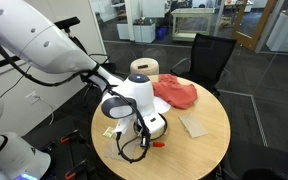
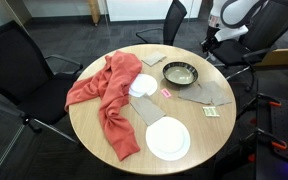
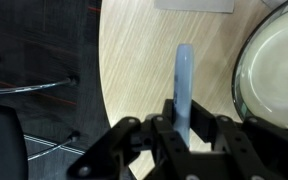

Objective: Move the marker to the right.

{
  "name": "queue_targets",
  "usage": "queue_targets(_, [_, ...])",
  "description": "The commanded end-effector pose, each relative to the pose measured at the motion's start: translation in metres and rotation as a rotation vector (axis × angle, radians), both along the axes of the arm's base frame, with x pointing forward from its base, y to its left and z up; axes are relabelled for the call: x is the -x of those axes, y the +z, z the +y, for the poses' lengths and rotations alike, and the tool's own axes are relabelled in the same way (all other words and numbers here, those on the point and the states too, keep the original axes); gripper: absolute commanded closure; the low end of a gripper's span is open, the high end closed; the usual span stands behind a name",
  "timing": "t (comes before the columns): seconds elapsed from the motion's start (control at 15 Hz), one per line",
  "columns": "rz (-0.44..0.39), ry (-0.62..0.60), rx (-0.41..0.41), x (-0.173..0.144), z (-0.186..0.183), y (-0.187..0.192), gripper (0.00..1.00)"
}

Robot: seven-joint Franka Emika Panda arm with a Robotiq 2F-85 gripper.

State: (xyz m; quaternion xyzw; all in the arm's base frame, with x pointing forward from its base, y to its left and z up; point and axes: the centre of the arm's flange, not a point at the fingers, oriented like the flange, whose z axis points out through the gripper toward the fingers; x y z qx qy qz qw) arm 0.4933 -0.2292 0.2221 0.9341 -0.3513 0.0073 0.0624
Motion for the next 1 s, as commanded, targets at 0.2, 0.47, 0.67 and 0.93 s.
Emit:
queue_targets(0.2, [-0.048, 0.121, -0.030, -0.020, -0.019, -0.027, 0.95])
queue_targets(0.47, [-0.048, 0.151, -0.032, -0.034, -0.023, -0.042, 0.95])
queue_targets(0.67, [-0.031, 0.152, -0.038, -0.039, -0.027, -0.057, 0.95])
queue_targets(0.93, [-0.007, 0.142, -0.039, -0.039, -0.035, -0.072, 0.95])
